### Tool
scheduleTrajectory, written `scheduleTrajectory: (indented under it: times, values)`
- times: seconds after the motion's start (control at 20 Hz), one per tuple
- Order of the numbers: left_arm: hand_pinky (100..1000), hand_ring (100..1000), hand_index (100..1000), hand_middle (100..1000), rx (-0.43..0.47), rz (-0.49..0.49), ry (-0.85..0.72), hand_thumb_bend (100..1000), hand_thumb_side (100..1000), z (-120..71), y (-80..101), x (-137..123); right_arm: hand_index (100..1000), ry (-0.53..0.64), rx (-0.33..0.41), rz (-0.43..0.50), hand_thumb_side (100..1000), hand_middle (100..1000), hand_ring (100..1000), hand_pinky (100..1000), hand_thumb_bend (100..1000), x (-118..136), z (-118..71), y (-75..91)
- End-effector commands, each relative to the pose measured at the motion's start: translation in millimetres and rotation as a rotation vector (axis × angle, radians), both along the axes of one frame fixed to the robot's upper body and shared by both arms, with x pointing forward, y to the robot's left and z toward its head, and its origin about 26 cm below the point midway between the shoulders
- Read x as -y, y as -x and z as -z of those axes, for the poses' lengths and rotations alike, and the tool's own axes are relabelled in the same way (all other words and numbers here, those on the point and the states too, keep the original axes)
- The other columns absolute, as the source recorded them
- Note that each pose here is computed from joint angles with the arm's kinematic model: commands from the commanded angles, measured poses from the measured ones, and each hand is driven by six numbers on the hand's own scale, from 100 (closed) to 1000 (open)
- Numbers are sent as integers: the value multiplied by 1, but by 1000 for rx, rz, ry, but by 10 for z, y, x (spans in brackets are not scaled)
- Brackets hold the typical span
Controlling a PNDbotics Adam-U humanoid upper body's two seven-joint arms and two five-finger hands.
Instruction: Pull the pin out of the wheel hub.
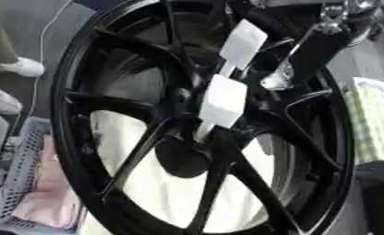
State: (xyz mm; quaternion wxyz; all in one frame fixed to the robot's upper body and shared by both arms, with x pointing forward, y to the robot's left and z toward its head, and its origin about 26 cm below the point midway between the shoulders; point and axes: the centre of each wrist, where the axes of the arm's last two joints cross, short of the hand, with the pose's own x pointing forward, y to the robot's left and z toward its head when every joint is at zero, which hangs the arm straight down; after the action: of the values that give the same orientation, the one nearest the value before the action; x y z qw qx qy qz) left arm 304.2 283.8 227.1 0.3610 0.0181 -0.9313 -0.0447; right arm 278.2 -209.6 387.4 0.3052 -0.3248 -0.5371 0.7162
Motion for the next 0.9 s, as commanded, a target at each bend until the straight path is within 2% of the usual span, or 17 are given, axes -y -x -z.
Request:
scheduleTrajectory:
  times: [0.05,0.9]
  values:
    - [649,590,808,576,31,7,-17,100,749,-80,30,12,903,17,52,35,100,908,941,889,396,82,-105,58]
    - [650,585,805,571,24,13,-9,100,755,-60,29,25,885,8,114,100,100,891,940,877,405,222,-98,56]
